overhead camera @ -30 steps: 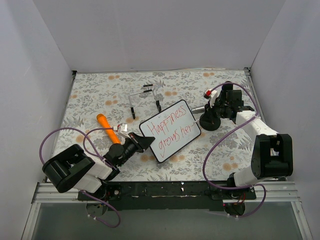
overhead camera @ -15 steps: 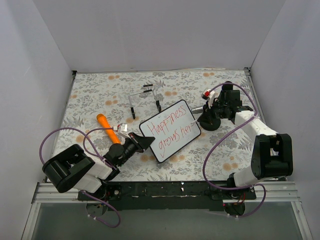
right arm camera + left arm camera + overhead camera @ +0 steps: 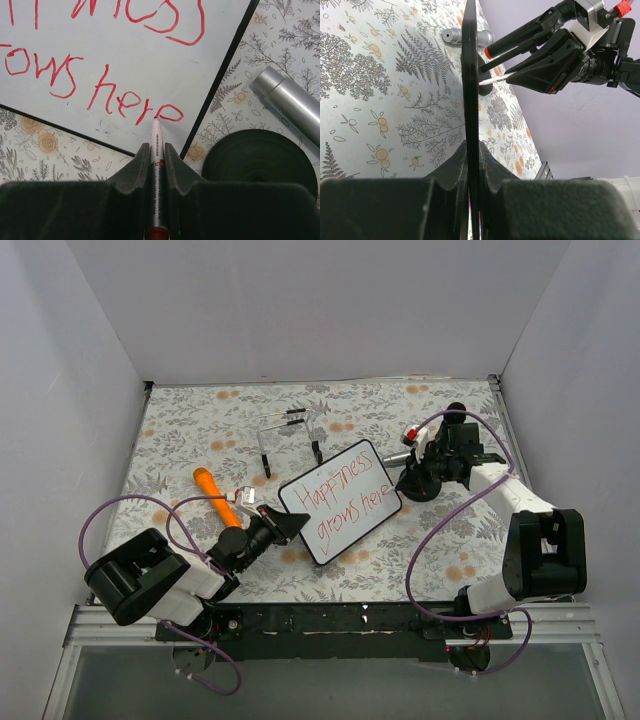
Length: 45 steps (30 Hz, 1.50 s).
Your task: Write a sentence on the whiteboard
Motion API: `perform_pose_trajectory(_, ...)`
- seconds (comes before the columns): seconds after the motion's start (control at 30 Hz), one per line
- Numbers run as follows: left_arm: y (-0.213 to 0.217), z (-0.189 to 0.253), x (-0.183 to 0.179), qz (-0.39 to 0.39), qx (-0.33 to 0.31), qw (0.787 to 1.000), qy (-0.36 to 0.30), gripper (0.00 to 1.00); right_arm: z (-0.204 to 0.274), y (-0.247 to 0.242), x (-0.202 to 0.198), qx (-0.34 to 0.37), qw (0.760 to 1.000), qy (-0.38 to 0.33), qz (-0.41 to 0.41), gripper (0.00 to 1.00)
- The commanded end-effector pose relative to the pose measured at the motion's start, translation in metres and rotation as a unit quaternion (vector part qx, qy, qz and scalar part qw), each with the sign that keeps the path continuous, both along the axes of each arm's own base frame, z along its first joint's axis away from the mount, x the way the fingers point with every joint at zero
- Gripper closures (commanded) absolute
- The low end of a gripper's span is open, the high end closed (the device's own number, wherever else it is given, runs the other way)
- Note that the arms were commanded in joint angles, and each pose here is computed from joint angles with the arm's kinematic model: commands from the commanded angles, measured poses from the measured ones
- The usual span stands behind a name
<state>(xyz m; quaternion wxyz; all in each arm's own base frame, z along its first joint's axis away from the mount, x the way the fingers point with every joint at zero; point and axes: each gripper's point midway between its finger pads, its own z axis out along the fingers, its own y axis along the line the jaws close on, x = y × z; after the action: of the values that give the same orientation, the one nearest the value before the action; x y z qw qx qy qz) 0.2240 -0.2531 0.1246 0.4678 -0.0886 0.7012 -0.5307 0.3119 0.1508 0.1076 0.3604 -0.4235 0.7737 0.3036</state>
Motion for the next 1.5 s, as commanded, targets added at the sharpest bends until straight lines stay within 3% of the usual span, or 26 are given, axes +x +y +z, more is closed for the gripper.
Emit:
perform_pose_trajectory(0.0,0.013,0.039,-0.02,-0.012,-0.057,0.995,-0.08,1.0,-0.011,-0.005,-0.015,-0.023,1.0,0.012,0.007,0.99)
perform_pose_trajectory(0.33,0.012,0.041,-0.02,-0.013,-0.058,0.995,-0.082,1.0,-0.017,-0.017,-0.011,-0.055,0.998,0.009,-0.02,0.99)
perform_pose_trajectory(0.63,0.012,0.041,-0.021,-0.015,-0.058,0.995,-0.082,1.0,0.007,-0.024,0.008,-0.052,0.997,-0.025,-0.045,0.99)
perform_pose_trajectory(1.03,0.012,0.043,-0.02,-0.014,-0.053,0.995,-0.089,1.0,0.07,0.003,-0.05,0.046,0.996,-0.067,0.047,0.99)
perform_pose_trajectory(1.17,0.013,0.049,-0.021,-0.012,-0.052,0.993,-0.101,1.0,0.095,0.014,-0.074,0.108,0.987,-0.087,0.086,0.99)
perform_pose_trajectory(1.27,0.01,0.052,-0.02,-0.018,-0.035,0.993,-0.114,1.0,0.11,0.014,-0.089,0.159,0.976,-0.093,0.119,0.99)
perform_pose_trajectory(1.47,0.006,0.068,-0.015,-0.027,0.004,0.989,-0.147,1.0,0.118,0.002,-0.101,0.191,0.97,-0.093,0.114,0.99)
